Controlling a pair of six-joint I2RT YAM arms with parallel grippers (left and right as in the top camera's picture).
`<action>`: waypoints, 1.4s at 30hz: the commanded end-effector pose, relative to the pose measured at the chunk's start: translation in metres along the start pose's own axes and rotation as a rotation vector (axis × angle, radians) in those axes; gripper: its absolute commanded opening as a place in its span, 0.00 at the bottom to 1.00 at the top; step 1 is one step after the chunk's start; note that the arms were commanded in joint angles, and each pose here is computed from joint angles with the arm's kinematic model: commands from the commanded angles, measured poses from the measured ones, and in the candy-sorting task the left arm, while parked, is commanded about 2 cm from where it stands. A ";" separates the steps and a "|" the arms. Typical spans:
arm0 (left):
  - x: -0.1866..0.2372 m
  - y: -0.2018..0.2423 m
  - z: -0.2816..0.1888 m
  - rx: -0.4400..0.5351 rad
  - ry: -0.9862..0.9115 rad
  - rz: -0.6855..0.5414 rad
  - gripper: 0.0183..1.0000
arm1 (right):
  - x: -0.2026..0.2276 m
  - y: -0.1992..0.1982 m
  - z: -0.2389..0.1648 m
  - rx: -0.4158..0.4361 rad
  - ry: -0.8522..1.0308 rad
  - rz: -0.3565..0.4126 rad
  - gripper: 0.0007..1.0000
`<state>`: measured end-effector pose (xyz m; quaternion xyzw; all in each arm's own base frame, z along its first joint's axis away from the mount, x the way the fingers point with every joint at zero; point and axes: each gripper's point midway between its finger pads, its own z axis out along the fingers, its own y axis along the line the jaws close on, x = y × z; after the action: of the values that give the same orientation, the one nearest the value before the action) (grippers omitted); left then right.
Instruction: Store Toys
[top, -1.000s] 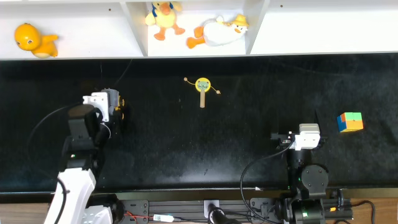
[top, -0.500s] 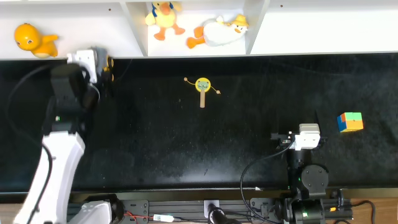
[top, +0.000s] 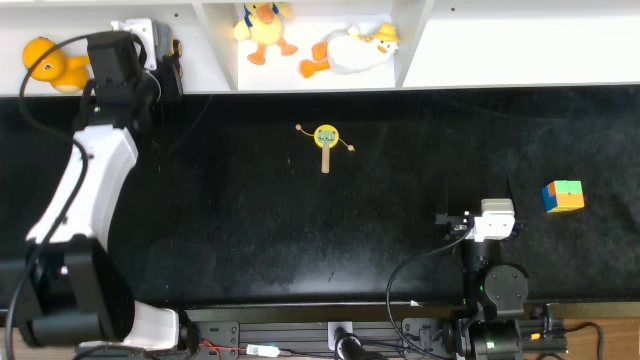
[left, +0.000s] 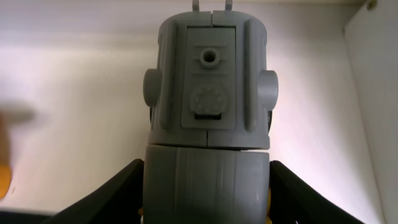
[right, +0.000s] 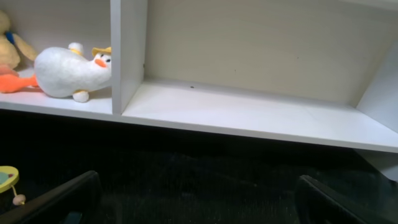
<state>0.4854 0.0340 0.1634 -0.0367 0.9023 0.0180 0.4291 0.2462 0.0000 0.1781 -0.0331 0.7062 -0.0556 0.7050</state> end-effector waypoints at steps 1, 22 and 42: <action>-0.011 -0.001 0.015 -0.007 -0.023 -0.016 0.84 | 0.003 0.003 0.000 -0.012 0.000 -0.003 1.00; 0.122 0.021 -0.154 -0.098 -0.388 -0.031 1.00 | 0.004 0.003 0.000 -0.012 0.000 -0.003 1.00; 0.157 0.016 -0.183 -0.081 -0.608 0.037 1.00 | 0.003 0.003 0.000 -0.012 0.000 -0.003 1.00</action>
<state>0.2441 0.0327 0.1560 -0.0432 0.7339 0.0704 0.6742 0.2462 0.0001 0.1780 -0.0332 0.7063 -0.0554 0.7049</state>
